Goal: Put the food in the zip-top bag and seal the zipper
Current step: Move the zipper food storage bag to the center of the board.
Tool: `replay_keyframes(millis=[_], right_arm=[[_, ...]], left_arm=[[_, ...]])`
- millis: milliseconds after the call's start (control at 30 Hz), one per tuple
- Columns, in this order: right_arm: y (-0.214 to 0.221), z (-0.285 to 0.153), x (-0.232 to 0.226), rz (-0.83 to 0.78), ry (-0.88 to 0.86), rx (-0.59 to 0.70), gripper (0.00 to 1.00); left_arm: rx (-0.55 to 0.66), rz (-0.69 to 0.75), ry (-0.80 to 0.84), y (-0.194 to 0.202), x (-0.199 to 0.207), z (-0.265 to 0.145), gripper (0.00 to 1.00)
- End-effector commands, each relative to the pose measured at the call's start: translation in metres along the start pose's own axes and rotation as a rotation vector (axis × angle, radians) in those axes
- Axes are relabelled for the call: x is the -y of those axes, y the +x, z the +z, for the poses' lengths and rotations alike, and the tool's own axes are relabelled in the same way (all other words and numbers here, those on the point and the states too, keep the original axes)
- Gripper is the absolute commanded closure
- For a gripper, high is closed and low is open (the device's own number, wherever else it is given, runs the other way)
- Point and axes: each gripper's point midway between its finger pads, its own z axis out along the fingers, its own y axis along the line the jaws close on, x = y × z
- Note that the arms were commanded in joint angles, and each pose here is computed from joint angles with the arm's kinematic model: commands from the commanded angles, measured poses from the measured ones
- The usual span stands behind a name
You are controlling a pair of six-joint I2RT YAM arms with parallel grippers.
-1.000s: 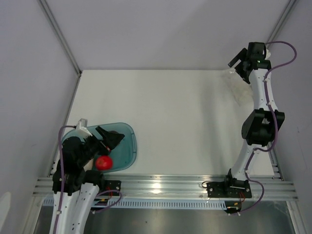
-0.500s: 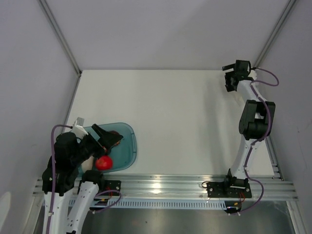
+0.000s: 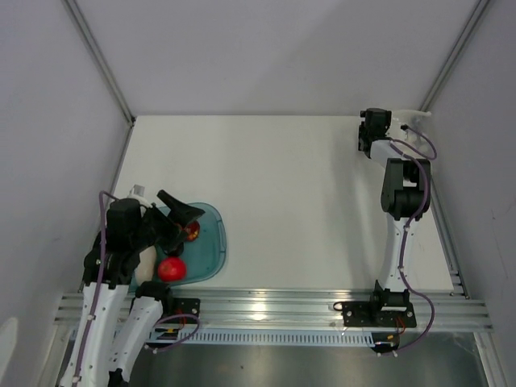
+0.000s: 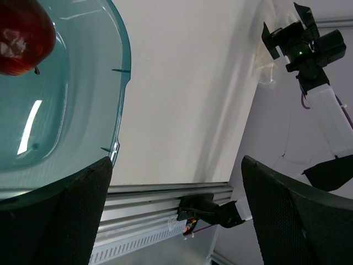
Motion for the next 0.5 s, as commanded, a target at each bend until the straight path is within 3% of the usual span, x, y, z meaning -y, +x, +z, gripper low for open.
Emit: replay_keyframes(millis=[0, 300, 400, 467], right_arm=[[-0.025, 0.012, -0.018, 0.091, -0.047, 0.144, 0.0], [-0.056, 0.033, -0.015, 0.076, -0.036, 0.276, 0.01], [-0.067, 0.043, -0.01, 0.099, -0.034, 0.294, 0.07], [-0.076, 0.049, -0.004, 0.119, -0.03, 0.305, 0.21]], left_arm=[[0.017, 0.013, 0.006, -0.014, 0.008, 0.014, 0.01], [-0.022, 0.034, -0.043, -0.029, 0.015, 0.042, 0.01], [-0.032, 0.049, -0.079, -0.034, 0.013, 0.048, 0.0], [-0.029, 0.064, -0.095, -0.038, 0.013, 0.05, 0.0]])
